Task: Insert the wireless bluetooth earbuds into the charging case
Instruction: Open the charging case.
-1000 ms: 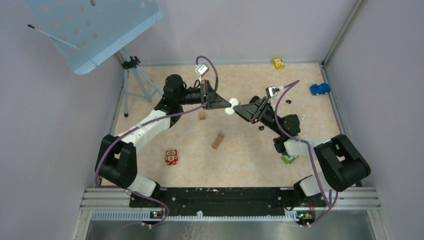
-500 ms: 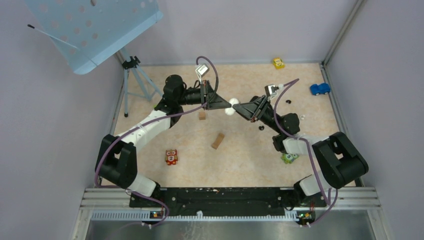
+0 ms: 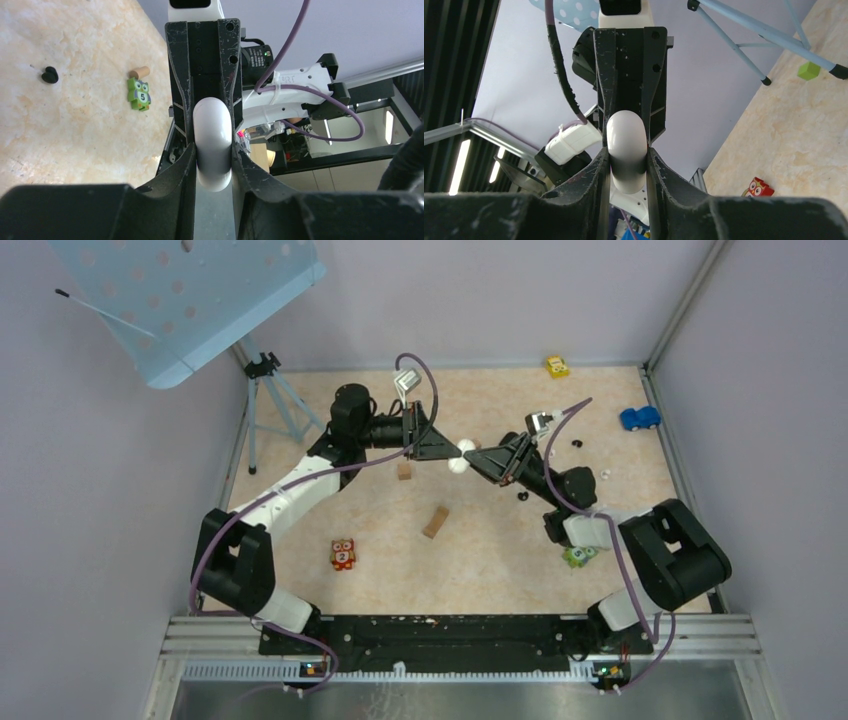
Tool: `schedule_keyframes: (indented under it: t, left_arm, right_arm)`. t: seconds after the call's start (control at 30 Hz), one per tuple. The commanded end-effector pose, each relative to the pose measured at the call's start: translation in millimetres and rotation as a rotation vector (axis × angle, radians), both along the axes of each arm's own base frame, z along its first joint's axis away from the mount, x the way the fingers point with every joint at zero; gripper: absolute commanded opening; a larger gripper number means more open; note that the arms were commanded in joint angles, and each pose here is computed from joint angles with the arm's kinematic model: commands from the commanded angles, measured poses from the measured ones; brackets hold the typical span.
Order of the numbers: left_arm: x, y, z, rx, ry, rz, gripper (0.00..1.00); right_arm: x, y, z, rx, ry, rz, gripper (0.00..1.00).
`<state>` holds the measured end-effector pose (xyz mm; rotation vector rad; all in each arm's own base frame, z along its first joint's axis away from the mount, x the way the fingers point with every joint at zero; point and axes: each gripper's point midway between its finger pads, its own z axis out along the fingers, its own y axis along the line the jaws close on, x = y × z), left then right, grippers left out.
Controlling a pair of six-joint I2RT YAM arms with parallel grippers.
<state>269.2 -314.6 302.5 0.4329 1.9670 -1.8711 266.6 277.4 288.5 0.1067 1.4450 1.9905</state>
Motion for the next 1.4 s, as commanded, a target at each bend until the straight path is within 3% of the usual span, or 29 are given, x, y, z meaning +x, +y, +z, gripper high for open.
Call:
schedule_keyframes:
  t: [0.0,0.63,0.83,1.13,1.37]
  left_arm:
    - [2.4,4.1,4.3,0.023,-0.075,-0.020,0.35]
    - [9.9,22.6,6.5,0.061,-0.103,0.015,0.37]
    - [5.6,23.5,11.9,0.052,-0.126,-0.009,0.53]
    - [-0.9,18.6,-3.2,0.033,-0.026,-0.071,0.46]
    - [-4.7,7.8,-18.6,0.065,0.022,-0.104,0.46]
  right_arm:
    - [-29.0,-11.6,40.0,0.097,-0.217,0.025,0.00]
    - [-36.3,-12.8,33.9,0.081,-0.215,0.038,0.00]
    - [-36.2,-12.7,33.5,0.080,-0.215,0.036,0.00]
    - [-34.2,-11.2,34.8,0.080,-0.219,0.041,0.00]
    - [-35.6,-11.6,34.3,0.080,-0.216,0.044,0.00]
